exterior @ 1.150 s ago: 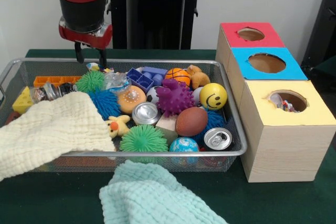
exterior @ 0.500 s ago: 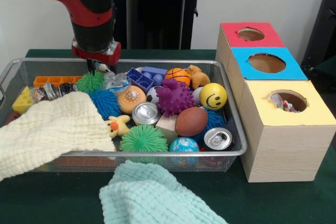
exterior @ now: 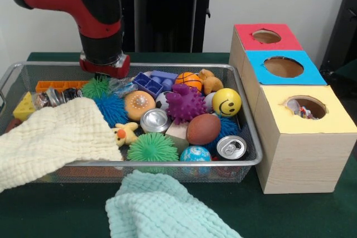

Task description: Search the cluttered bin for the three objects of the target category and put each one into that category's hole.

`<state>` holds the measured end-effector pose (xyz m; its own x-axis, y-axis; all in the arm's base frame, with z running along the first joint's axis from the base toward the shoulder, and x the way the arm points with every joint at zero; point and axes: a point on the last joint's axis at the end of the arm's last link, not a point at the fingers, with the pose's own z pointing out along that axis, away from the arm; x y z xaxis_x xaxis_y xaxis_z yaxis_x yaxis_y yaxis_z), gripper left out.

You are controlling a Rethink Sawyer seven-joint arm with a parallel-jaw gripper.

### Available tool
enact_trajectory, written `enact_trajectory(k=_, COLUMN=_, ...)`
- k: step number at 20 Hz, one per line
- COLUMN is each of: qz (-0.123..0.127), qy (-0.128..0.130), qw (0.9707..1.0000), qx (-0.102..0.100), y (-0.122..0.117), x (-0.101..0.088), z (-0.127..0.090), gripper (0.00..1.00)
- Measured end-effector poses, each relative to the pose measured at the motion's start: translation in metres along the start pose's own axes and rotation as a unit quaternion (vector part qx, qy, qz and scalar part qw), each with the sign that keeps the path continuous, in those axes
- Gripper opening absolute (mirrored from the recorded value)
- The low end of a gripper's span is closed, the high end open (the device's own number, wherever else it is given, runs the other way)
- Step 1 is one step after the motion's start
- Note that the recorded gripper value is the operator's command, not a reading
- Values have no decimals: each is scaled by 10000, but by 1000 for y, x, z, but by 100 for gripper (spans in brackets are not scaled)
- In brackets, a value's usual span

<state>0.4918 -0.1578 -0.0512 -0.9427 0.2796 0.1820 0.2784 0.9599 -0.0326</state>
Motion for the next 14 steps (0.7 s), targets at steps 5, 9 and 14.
enact_trajectory(k=5, qz=77, qy=-5, qw=10000, qx=-41, y=-8, x=1, z=3, gripper=100)
enact_trajectory(k=9, qz=107, qy=-8, qw=9999, qx=-98, y=-10, x=2, z=2, gripper=100)
enact_trajectory(k=14, qz=159, qy=-64, qw=9996, qx=-206, y=-12, x=5, z=0, gripper=100)
